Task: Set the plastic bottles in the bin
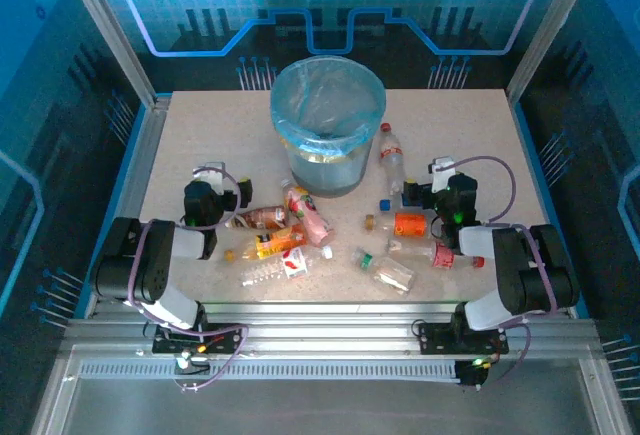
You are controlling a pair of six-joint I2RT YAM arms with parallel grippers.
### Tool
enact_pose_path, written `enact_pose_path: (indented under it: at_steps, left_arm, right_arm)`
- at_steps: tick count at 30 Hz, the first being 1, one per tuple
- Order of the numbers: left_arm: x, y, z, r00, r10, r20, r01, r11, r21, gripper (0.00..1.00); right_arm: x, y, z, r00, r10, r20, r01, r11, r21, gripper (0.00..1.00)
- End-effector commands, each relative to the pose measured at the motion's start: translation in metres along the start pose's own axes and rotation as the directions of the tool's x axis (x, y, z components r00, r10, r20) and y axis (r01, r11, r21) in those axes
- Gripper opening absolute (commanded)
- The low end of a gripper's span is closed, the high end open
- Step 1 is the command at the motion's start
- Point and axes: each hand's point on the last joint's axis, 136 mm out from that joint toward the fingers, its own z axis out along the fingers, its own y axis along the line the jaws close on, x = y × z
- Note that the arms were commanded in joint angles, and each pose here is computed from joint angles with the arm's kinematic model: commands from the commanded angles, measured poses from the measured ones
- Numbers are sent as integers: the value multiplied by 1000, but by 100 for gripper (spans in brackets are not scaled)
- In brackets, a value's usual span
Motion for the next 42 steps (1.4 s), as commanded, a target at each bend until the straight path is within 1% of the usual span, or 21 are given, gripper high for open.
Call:
enact_pose_path:
  at_steps: [1, 35, 38, 41, 42]
  left_arm:
    - [-13, -4, 1, 999, 8, 31, -9, 1000, 18, 99]
    - [-15, -2, 1, 999, 4, 36, -5, 1000, 6, 99]
    - [-25, 2, -10, 998, -4, 58, 5, 1000, -20, 99]
    - [-47, 2, -29, 996, -9, 84, 11, 999, -30, 99]
    - [-59, 2, -39, 994, -23, 104, 27, 999, -34, 99]
  right_arm:
    - [-5, -3, 3, 1000, -5, 6, 5, 1000, 2, 100]
    - [-5, -3, 3, 1000, -2, 8, 2, 1000, -1, 100]
    - [-12, -3, 3, 1000, 1, -18, -1, 1000, -5, 100]
    - [-29, -6, -3, 994, 22, -102, -22, 1000, 6, 99]
    - [-35, -9, -6, 992, 40, -122, -37, 999, 22, 98]
